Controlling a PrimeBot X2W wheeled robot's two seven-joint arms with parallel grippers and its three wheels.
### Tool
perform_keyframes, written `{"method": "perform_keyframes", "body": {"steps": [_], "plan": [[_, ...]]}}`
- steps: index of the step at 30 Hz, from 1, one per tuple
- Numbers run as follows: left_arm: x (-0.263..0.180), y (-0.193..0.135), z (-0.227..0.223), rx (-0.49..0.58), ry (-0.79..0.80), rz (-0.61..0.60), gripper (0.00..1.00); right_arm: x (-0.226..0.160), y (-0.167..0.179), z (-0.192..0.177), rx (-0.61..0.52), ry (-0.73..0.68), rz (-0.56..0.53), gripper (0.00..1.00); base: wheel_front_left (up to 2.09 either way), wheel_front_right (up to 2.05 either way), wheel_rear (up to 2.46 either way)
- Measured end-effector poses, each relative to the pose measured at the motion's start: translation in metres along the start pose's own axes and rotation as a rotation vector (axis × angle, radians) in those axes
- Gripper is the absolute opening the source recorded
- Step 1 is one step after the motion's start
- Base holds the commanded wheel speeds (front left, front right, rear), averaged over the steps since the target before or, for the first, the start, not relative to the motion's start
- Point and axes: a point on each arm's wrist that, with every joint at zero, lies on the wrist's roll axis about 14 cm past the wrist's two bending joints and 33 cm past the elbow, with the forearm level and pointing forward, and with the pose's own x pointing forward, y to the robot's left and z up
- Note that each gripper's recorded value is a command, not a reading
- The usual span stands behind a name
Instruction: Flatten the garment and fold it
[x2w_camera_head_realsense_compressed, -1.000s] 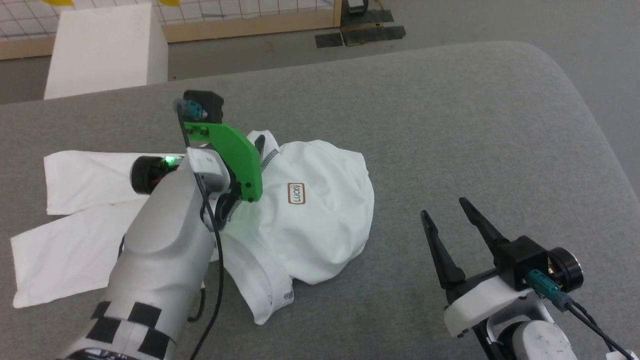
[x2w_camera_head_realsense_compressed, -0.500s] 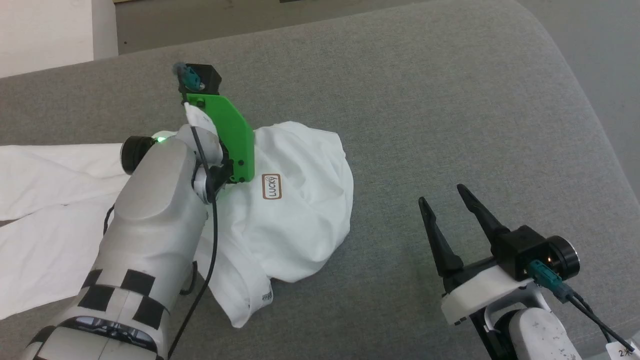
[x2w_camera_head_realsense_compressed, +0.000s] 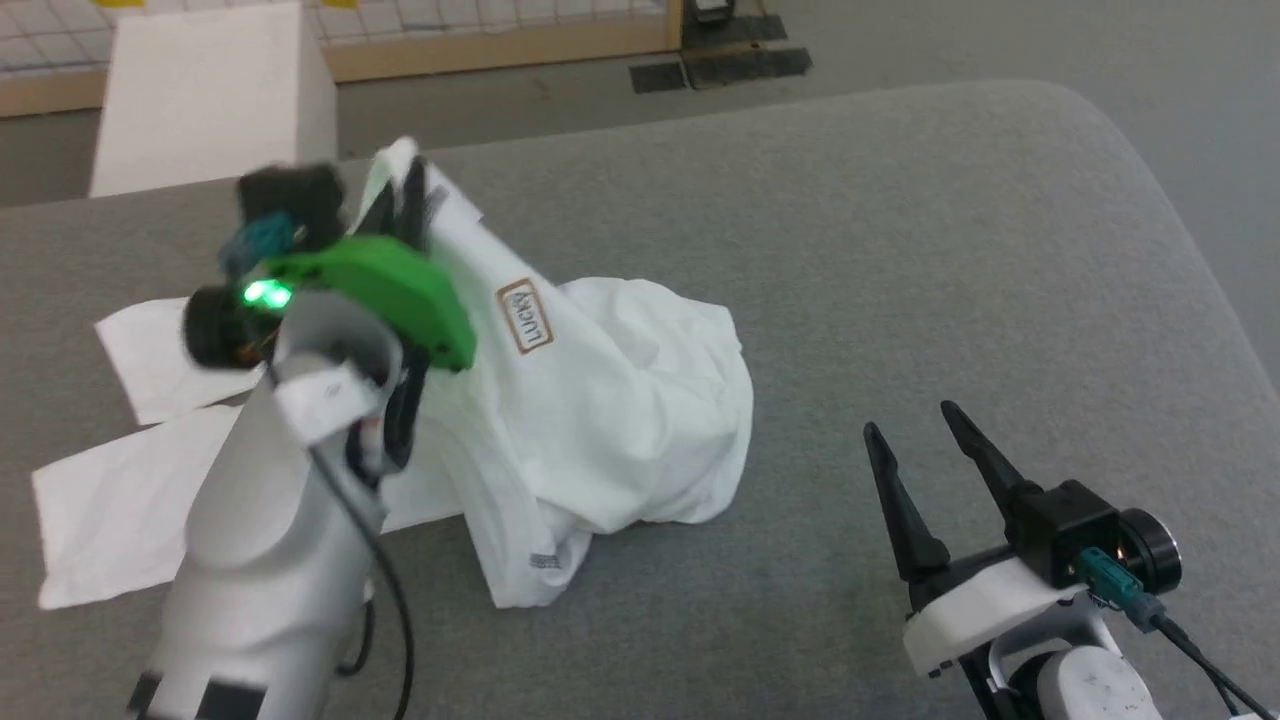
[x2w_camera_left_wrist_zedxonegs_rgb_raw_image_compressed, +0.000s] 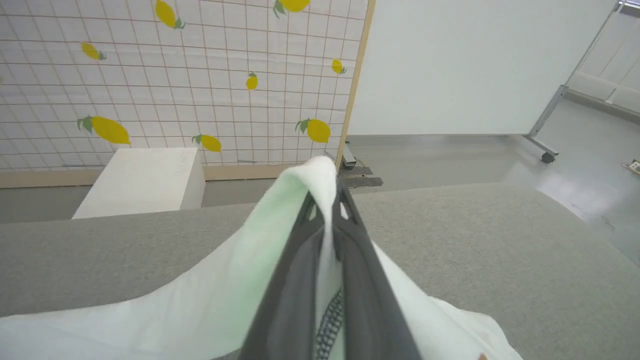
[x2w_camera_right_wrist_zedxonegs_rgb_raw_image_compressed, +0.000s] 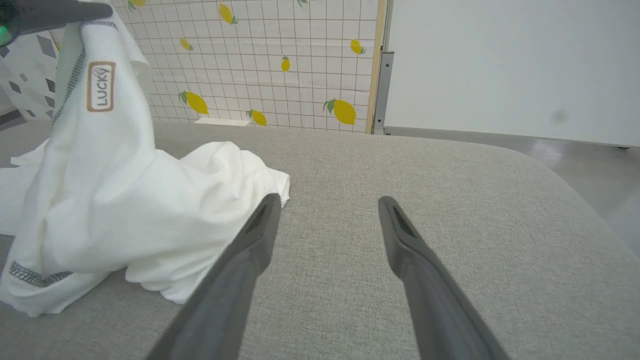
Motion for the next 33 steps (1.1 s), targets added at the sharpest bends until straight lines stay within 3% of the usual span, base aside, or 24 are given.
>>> {"method": "perform_keyframes", "body": {"steps": [4, 9, 16, 17, 18, 23, 27, 33], "plan": [[-0.055, 0.059, 0.009, 0.021, -0.049, 0.190, 0.00, 0.002, 0.013, 0.007, 0.003, -0.020, 0.040, 1.00, 0.00, 0.00, 0.00], [-0.150, 0.129, -0.017, 0.027, 0.042, 0.463, 0.00, 0.004, 0.032, 0.013, 0.005, -0.031, 0.096, 1.00, 0.00, 0.00, 0.00], [-0.252, 0.168, -0.068, 0.001, 0.222, 0.702, 0.00, 0.009, 0.056, 0.017, -0.006, -0.025, 0.171, 1.00, 0.00, 0.00, 0.00], [-0.261, 0.171, -0.073, -0.009, 0.236, 0.725, 0.35, 0.009, 0.062, 0.016, -0.008, -0.013, 0.186, 1.00, 0.00, 0.00, 0.00], [-0.267, 0.170, -0.077, -0.018, 0.247, 0.733, 1.00, 0.009, 0.067, 0.013, -0.009, 0.000, 0.202, 1.00, 0.00, 0.00, 0.00], [-0.273, 0.161, -0.079, -0.037, 0.177, 0.714, 1.00, 0.011, 0.088, 0.004, -0.018, 0.066, 0.266, 1.00, 0.00, 0.00, 0.00], [-0.264, 0.153, -0.051, 0.028, -0.025, 0.676, 1.00, 0.015, 0.098, -0.011, -0.028, 0.154, 0.298, 1.00, 0.00, 0.00, 0.00], [-0.239, 0.135, -0.028, 0.072, -0.152, 0.596, 1.00, 0.033, 0.116, -0.051, -0.047, 0.397, 0.356, 1.00, 0.00, 0.00, 0.00]]}}
